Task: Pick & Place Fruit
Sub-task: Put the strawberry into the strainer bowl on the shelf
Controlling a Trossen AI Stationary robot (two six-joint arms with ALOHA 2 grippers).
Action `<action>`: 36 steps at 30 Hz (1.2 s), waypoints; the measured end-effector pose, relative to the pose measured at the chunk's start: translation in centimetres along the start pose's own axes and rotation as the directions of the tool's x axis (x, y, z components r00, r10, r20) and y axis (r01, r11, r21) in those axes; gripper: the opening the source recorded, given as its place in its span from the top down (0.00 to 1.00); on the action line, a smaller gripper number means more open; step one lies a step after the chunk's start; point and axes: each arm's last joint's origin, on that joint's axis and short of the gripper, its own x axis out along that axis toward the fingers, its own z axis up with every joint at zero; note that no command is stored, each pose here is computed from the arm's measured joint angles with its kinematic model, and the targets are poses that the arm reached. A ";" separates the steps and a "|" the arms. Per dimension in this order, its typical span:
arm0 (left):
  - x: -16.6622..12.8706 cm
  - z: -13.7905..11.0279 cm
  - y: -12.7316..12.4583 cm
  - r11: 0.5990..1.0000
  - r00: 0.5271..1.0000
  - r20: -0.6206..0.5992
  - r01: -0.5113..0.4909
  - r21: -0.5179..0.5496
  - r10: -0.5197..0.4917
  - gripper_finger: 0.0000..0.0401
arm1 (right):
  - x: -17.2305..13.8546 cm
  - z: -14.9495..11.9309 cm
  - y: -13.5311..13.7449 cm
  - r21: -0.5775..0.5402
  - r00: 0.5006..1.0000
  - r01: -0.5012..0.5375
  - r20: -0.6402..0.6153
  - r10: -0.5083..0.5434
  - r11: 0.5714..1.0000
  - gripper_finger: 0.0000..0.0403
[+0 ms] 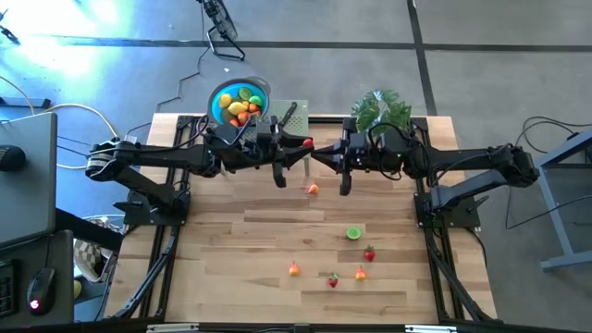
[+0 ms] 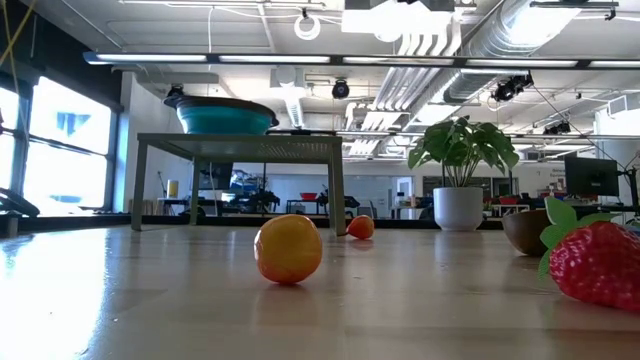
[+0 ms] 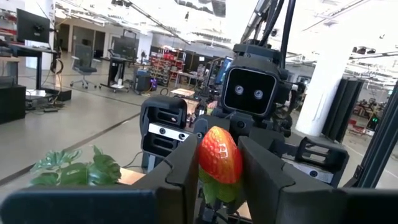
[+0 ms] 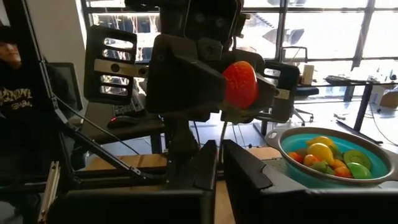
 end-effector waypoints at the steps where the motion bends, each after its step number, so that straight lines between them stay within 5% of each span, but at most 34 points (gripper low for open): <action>1: 0.0 0.0 0.0 1.000 1.000 0.000 0.000 0.000 0.000 0.77 | 0.0 0.0 0.0 0.000 1.000 -0.001 0.000 0.001 1.000 0.94; 12: 0.0 -0.1 0.0 1.000 1.000 -0.008 -0.002 0.004 0.002 0.77 | -0.4 -0.1 0.0 0.026 0.999 0.007 -0.041 -0.006 1.000 0.38; 17: 0.0 0.0 0.0 0.999 1.000 -0.005 -0.011 0.036 0.011 0.77 | -1.2 -0.4 -0.4 0.012 0.987 0.115 -0.114 -0.113 0.993 0.22; 26: -1.4 1.4 0.5 0.973 0.981 0.010 -0.194 0.121 0.194 0.77 | -1.4 -1.5 -0.5 0.070 0.958 0.187 -0.233 -0.166 0.980 0.19; 36: -4.9 3.0 3.0 0.829 0.837 -0.071 -0.520 0.207 0.543 0.77 | -1.5 -1.7 -0.6 0.075 0.954 0.192 -0.250 -0.168 0.978 0.21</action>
